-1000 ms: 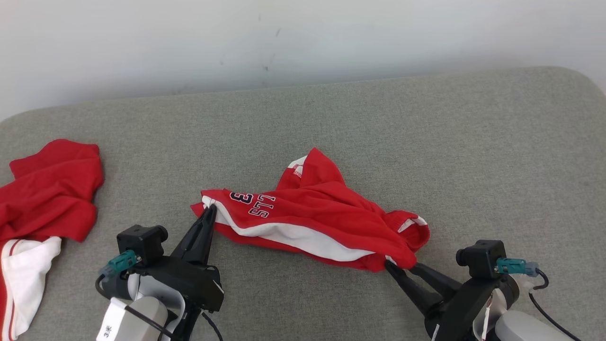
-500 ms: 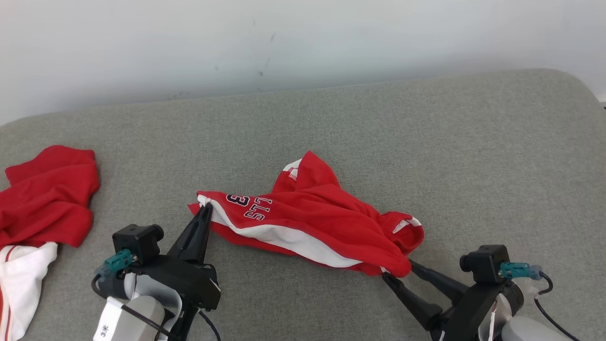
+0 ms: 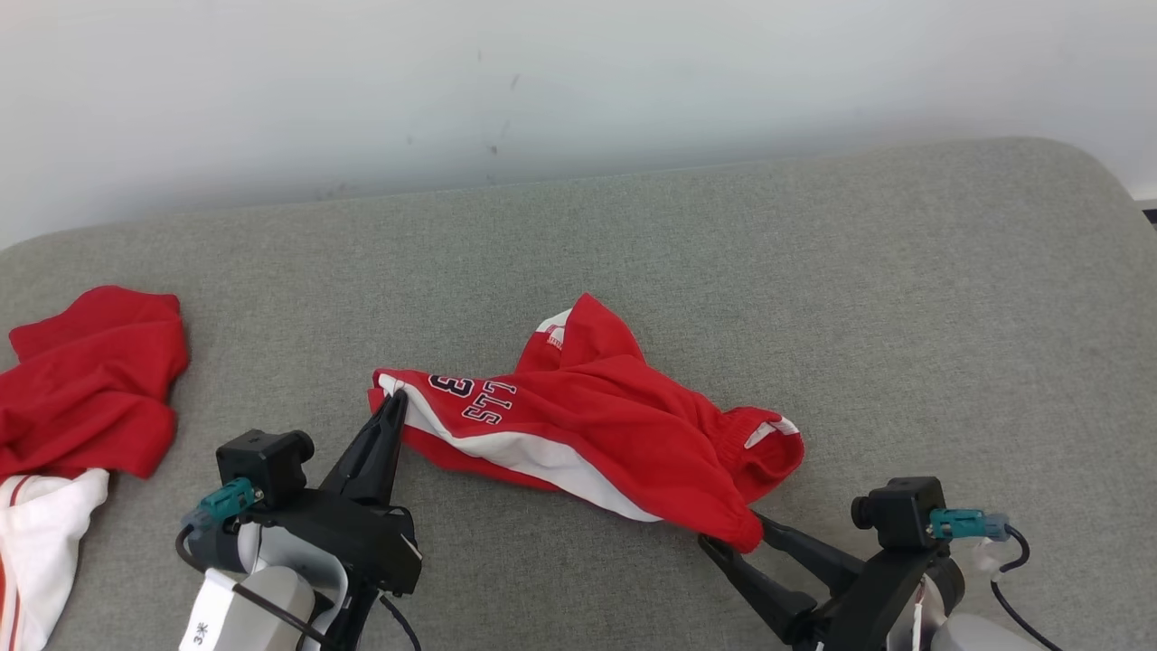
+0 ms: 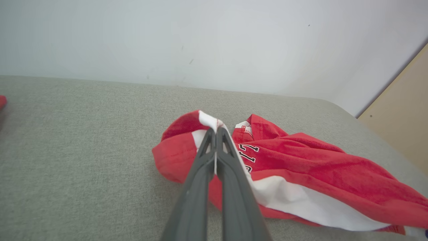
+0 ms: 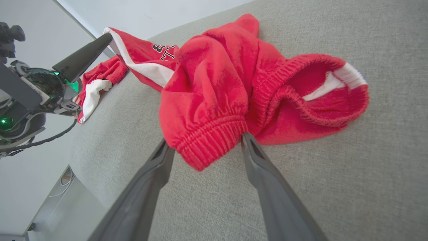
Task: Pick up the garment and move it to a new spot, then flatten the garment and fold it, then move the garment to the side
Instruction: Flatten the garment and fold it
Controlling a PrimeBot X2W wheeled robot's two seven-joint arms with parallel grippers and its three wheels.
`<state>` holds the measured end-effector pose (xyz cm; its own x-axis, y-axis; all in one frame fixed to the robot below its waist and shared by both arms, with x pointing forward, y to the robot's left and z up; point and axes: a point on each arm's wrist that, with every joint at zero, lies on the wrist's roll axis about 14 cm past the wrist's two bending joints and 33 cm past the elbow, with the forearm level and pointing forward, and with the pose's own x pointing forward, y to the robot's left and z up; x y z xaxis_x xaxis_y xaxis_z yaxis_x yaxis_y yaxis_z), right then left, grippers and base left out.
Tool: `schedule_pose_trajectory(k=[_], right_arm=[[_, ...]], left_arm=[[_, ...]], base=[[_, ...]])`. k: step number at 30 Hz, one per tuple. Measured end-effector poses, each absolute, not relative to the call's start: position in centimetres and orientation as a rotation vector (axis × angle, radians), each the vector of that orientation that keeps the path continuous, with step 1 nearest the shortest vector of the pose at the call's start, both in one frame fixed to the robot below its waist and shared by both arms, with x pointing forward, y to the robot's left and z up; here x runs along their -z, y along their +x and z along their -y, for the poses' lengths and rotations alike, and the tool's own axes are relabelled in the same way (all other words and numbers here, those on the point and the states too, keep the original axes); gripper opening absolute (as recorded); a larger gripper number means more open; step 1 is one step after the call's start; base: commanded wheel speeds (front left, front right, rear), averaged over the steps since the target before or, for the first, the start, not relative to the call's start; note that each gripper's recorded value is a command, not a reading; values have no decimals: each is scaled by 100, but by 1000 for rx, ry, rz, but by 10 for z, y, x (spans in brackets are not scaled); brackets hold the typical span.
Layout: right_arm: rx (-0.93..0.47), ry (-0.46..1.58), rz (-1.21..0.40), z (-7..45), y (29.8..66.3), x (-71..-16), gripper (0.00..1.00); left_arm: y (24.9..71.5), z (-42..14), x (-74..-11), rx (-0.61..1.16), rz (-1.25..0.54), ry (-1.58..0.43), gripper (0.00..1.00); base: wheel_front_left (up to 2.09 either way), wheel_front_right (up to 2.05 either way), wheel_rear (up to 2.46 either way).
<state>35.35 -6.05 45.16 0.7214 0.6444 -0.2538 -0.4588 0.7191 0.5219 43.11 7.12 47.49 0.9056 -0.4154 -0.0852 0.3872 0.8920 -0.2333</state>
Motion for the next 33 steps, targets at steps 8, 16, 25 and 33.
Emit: schedule_pose_trajectory(k=[8,16,25,33], right_arm=[[-647,470,-445,52,350,-454,0],[-641,370,-352,65,368,-469,0],[-545,170,-181,125,433,-528,0],[-491,252,-306,149,443,-520,0]], left_arm=[[428,-72,-473,416,-139,-209,0],[427,-72,-473,412,-138,-212,0],[427,-71,-479,411,-119,-206,0],[425,-75,-491,400,-79,-204,0]], base=[[0,0,0],[0,0,0],[0,0,0],[0,0,0]])
